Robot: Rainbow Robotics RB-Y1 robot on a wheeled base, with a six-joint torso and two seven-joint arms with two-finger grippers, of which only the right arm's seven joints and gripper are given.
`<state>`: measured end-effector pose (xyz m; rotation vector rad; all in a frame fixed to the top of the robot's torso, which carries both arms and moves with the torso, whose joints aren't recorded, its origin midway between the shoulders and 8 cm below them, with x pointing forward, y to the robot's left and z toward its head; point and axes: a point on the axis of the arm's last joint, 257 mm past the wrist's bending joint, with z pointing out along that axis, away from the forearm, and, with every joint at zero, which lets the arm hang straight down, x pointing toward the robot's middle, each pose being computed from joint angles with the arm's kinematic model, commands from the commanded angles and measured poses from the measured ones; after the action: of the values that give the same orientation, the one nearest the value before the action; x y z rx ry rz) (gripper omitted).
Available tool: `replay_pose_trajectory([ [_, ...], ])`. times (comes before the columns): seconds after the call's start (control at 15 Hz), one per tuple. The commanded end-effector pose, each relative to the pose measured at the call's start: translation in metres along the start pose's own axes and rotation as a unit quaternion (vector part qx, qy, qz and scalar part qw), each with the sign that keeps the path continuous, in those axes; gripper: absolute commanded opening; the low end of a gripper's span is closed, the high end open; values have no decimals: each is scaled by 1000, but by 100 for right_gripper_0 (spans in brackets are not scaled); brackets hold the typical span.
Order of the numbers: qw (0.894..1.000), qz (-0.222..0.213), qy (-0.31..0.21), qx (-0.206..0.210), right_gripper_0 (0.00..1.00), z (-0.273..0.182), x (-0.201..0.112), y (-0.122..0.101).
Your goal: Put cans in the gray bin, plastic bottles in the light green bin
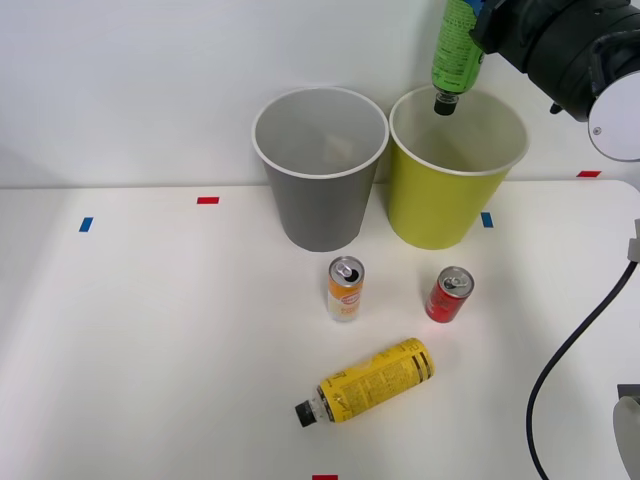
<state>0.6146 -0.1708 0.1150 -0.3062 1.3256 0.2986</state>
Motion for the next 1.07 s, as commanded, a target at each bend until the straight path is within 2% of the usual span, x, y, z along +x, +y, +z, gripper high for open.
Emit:
replay_pose_trajectory([
  [0.07,1000,8,-11,4,0,7,4,1],
  [0.33,1000,0,-9,7,0,9,5,0],
  [0.4,1000,2,-10,7,34,9,5,0],
  [0.47,1000,1,-9,6,73,9,5,1],
  [0.53,1000,1,-8,5,100,10,7,2],
  [0.8,1000,20,-5,-16,100,6,15,15],
  [1.07,1000,-18,-4,-12,100,-36,24,13],
])
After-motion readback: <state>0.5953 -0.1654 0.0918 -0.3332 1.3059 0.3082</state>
